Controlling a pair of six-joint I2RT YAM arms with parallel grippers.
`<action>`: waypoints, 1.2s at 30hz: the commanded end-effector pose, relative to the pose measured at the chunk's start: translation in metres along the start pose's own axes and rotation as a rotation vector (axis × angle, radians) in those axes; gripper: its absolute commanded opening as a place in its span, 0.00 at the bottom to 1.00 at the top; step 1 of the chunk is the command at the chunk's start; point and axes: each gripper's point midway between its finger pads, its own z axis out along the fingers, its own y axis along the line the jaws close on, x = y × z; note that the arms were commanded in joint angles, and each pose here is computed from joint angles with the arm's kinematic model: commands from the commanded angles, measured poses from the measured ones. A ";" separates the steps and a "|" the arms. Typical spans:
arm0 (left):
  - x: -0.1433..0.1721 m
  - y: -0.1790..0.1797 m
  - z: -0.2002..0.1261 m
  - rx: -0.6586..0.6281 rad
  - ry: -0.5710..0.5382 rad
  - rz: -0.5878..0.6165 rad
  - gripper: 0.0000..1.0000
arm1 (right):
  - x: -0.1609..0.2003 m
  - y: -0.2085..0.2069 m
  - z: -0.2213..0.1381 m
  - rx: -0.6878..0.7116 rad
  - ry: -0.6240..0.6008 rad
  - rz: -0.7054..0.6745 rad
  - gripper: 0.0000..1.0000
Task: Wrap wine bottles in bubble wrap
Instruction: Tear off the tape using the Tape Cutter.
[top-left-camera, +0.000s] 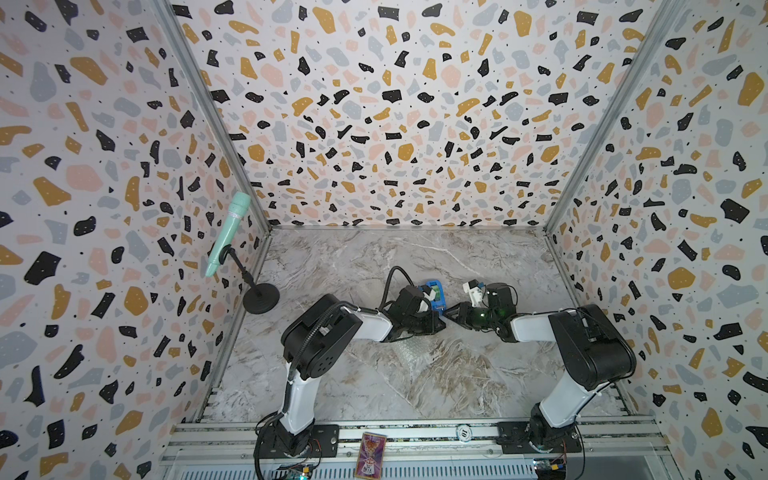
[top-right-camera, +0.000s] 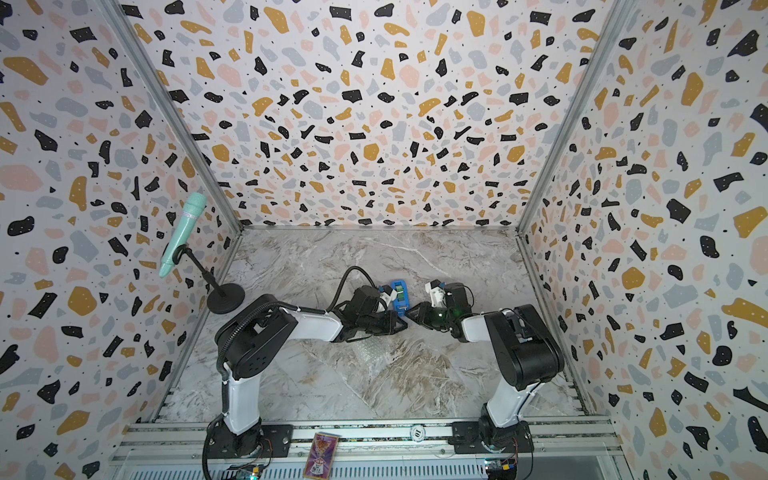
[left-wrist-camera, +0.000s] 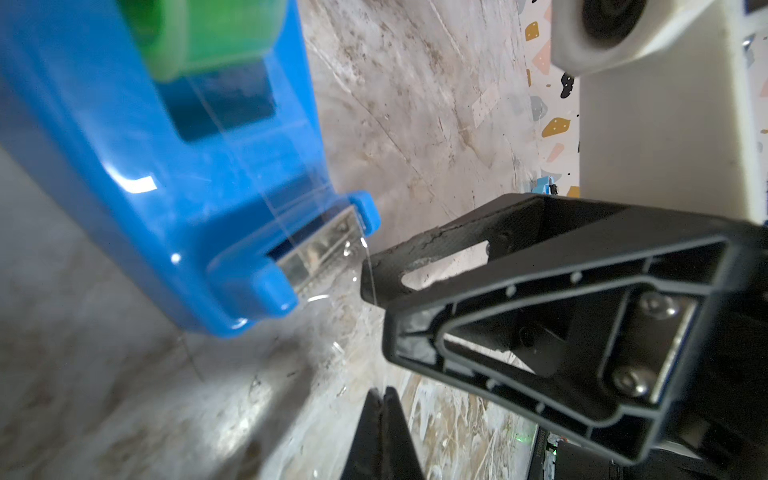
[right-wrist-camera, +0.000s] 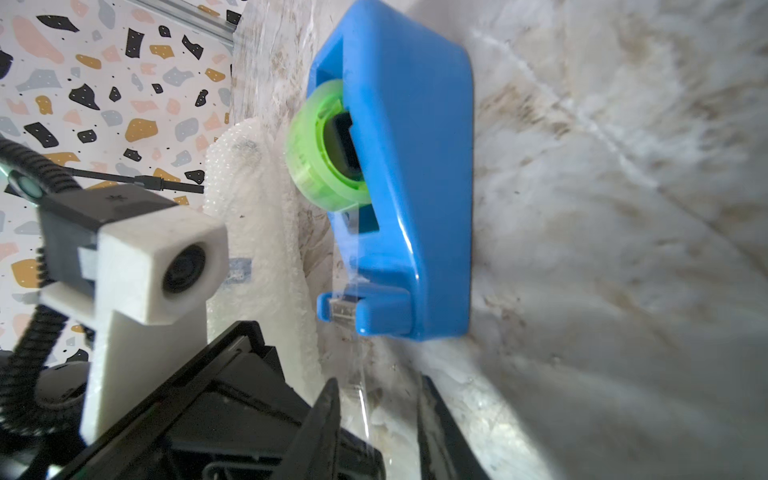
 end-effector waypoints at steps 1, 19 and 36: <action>-0.004 -0.019 -0.006 0.039 0.008 0.037 0.00 | -0.004 0.008 0.002 -0.051 -0.001 0.002 0.32; -0.003 -0.027 -0.005 0.054 0.025 0.050 0.00 | 0.011 -0.020 0.026 0.068 0.065 -0.027 0.21; 0.000 -0.022 -0.007 -0.010 0.070 0.132 0.00 | -0.006 -0.028 0.000 0.215 -0.060 -0.152 0.35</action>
